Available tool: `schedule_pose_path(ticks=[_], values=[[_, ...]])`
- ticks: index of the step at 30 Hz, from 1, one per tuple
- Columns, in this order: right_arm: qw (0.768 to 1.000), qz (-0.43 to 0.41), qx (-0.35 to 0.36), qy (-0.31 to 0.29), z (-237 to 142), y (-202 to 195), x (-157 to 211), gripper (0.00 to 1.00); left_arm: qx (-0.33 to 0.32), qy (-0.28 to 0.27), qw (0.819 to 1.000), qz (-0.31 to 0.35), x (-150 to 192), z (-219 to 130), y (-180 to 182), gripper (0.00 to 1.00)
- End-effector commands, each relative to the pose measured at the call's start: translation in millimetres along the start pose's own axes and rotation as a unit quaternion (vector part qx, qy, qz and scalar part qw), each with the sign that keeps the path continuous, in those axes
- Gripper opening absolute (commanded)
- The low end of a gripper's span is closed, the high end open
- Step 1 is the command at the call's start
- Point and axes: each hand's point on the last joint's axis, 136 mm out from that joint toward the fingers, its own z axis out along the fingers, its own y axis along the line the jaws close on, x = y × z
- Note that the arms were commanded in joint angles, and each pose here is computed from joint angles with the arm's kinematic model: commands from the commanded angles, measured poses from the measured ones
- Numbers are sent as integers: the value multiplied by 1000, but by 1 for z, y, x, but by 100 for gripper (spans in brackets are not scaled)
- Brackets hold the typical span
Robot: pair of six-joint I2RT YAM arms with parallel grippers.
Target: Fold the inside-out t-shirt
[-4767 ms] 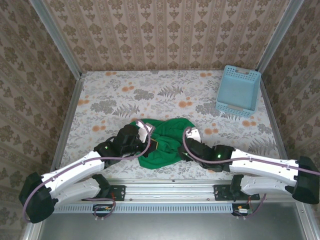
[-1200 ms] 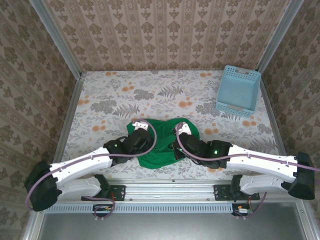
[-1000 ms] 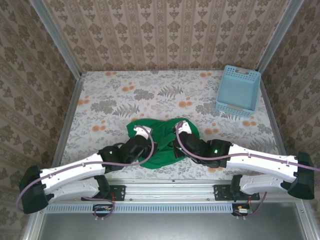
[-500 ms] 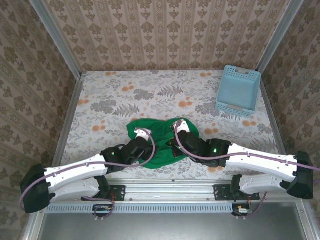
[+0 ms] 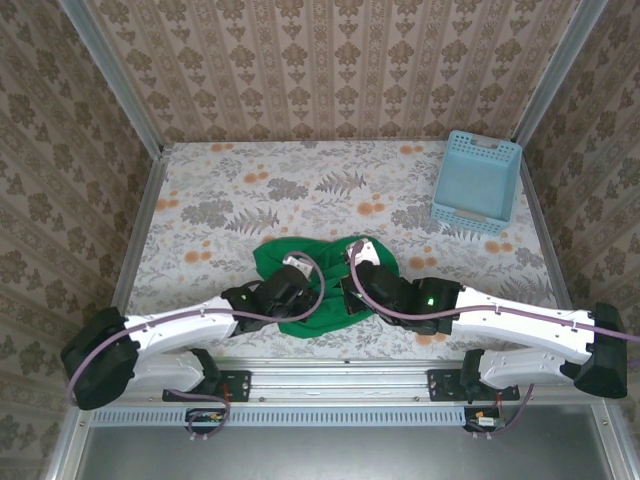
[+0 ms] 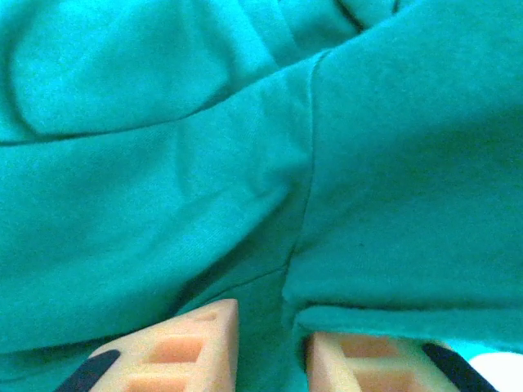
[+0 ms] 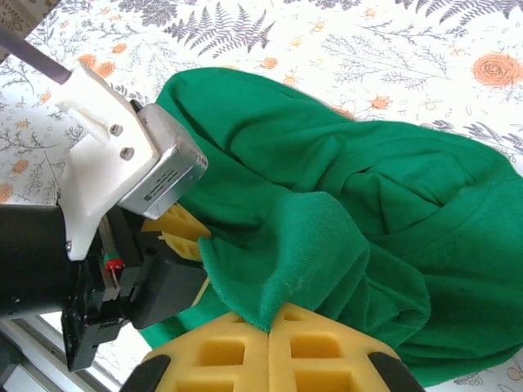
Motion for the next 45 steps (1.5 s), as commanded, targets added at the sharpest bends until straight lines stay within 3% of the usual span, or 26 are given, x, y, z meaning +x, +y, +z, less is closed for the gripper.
schedule_pose_path(ticks=[1, 5, 10, 14, 19, 27, 34, 36, 38, 41, 45], values=[[999, 2, 24, -26, -13, -12, -12, 0, 17, -20, 1000, -4, -22, -5, -10, 11], [995, 2, 92, -26, -22, -42, -12, 0, -32, -51, 998, -5, -46, -26, 5, 0], [988, -3, 156, -11, -33, -79, -10, 0, -62, -92, 994, -3, -75, -64, 19, 0], [988, -30, 153, -18, -43, -80, -19, 0, -52, -106, 993, -3, -87, -84, 19, 0], [994, -45, 93, -30, -39, -50, -40, 0, -62, -102, 993, -14, -87, -88, 28, 0], [998, -29, -43, -30, -14, 29, -65, 0, -91, -75, 989, -92, -62, -89, 73, 0], [998, -51, -33, 7, 15, 42, -52, 2, -102, -61, 985, -124, -39, -103, 88, 0], [997, -53, -59, 19, 21, 52, -44, 16, -114, -54, 981, -145, -28, -102, 99, 0], [997, -49, -61, 19, 22, 50, -38, 42, -130, -47, 974, -181, -13, -100, 115, 0], [999, -35, -29, 11, 24, 22, -33, 61, -141, -51, 960, -236, 2, -102, 136, 0], [998, 30, 39, 45, 43, -45, -11, 75, -150, -61, 938, -308, 19, -103, 159, 0]])
